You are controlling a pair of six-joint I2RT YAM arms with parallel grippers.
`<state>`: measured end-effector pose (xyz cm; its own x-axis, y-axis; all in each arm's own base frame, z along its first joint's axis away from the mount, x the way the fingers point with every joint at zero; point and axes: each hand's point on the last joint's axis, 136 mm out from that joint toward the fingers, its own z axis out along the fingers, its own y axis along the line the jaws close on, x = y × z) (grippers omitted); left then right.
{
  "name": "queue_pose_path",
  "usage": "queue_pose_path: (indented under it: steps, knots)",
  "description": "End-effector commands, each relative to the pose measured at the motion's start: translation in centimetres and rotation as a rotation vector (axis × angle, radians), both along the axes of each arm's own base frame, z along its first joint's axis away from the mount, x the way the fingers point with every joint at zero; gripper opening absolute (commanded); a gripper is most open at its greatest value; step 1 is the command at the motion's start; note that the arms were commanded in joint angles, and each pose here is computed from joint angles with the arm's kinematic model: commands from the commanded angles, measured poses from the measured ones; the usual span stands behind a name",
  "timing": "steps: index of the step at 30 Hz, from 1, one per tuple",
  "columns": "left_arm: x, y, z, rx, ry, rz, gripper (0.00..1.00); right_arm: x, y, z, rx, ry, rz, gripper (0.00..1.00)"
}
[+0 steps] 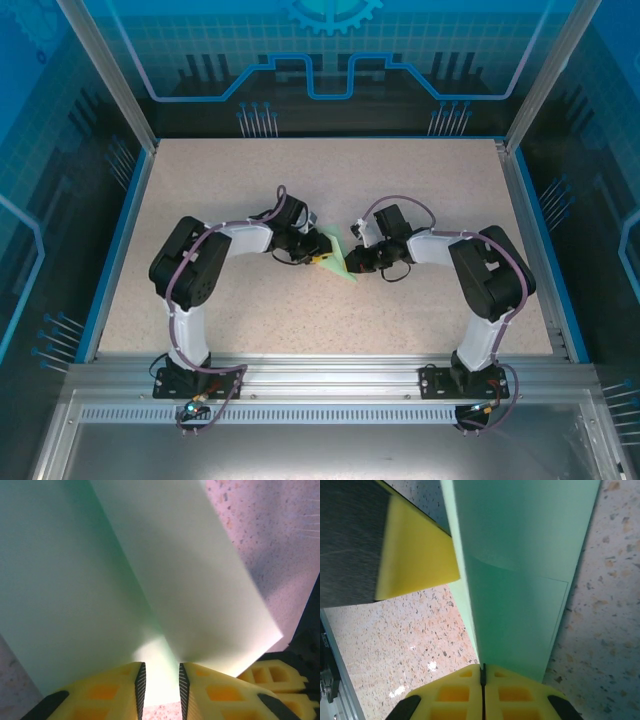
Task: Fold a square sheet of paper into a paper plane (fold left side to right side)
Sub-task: Fourth fold the wing at the center of the table.
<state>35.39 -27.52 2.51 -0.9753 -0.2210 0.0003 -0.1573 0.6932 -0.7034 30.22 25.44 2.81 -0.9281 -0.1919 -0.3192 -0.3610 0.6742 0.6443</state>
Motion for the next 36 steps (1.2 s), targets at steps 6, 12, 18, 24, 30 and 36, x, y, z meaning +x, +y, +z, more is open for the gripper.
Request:
queue_pose_path:
  steps: [6,12,18,24,30,36]
  knots:
    - [0.7,-0.3,-0.7,0.013,0.000,-0.004,0.31,0.2,-0.4,0.5,-0.002,-0.008,-0.005,0.10]
    - [0.7,-0.3,-0.9,0.015,0.005,-0.002,0.31,0.5,-1.2,1.1,-0.061,-0.055,-0.008,0.27]
    - [0.8,-0.3,-0.9,0.013,0.005,-0.003,0.31,0.6,-1.5,1.4,-0.125,-0.101,0.010,0.38]
    - [0.8,-0.3,-0.8,0.010,0.006,-0.003,0.31,0.1,-0.8,0.4,-0.186,-0.105,0.057,0.41]
    - [0.9,-0.5,-0.4,0.003,0.000,-0.005,0.32,-0.1,-0.3,0.0,-0.217,-0.110,0.076,0.40]
    - [0.9,-0.5,-0.3,-0.001,-0.001,-0.005,0.34,-0.4,-0.2,-0.4,-0.260,-0.117,0.101,0.39]
